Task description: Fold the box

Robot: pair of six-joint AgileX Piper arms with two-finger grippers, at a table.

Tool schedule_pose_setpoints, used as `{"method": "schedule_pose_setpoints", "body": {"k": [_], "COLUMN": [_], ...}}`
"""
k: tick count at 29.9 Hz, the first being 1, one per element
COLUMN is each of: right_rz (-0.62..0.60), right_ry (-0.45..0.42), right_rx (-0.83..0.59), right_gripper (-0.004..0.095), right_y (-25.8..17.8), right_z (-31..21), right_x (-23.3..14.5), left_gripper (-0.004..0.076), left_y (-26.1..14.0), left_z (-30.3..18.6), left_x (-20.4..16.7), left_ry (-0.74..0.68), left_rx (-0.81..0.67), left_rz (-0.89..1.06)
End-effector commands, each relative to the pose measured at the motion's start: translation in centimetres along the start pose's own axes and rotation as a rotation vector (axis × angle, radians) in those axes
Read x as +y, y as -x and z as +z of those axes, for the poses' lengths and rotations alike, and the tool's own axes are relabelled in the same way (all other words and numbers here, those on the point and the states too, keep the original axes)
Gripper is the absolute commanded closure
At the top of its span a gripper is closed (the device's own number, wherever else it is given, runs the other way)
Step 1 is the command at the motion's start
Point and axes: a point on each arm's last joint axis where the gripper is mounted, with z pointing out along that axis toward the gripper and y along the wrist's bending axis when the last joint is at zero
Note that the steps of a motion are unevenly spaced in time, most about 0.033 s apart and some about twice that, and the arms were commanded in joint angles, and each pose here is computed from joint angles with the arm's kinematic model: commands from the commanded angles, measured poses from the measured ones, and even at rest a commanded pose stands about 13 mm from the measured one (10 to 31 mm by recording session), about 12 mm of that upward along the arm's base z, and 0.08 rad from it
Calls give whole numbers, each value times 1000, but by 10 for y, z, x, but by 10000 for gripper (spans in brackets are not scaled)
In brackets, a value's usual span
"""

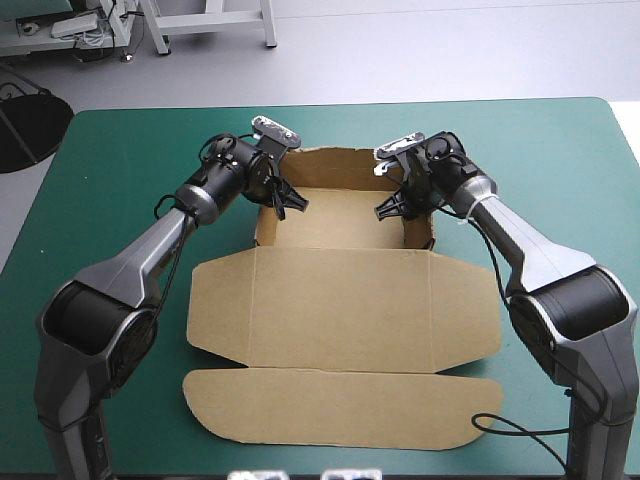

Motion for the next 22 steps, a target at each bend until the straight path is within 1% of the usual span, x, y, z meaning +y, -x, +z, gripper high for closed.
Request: {"method": "schedule_pose_setpoints", "body": {"k": [1,3,5,9,13,22], "right_rz": [-4,5,0,2,5,43], "right_ry": [-88,-113,-126,-128,-133,-167], "right_rx": [-98,-95,-104,-116,-125,-191], "right_gripper": [390,385,385,385,385,395], "right_y": [11,12,13,15,17,32], "right_z": [-39,-42,-43,-46,-50,-91], "right_x": [-14,-17,-19,-19,-21,-31], "left_gripper": [329,227,198,202,216,217], "left_y": [8,7,7,6,12,37], "left_z": [-24,-23,-23,-26,-36,-90], "left_x": [-1,3,5,9,12,25], "left_ry": [19,46,50,51,57,80], "left_rx": [-58,-56,-56,-51,-73,-141], "left_rz": [23,-12,-47,-109,-117,-163]}}
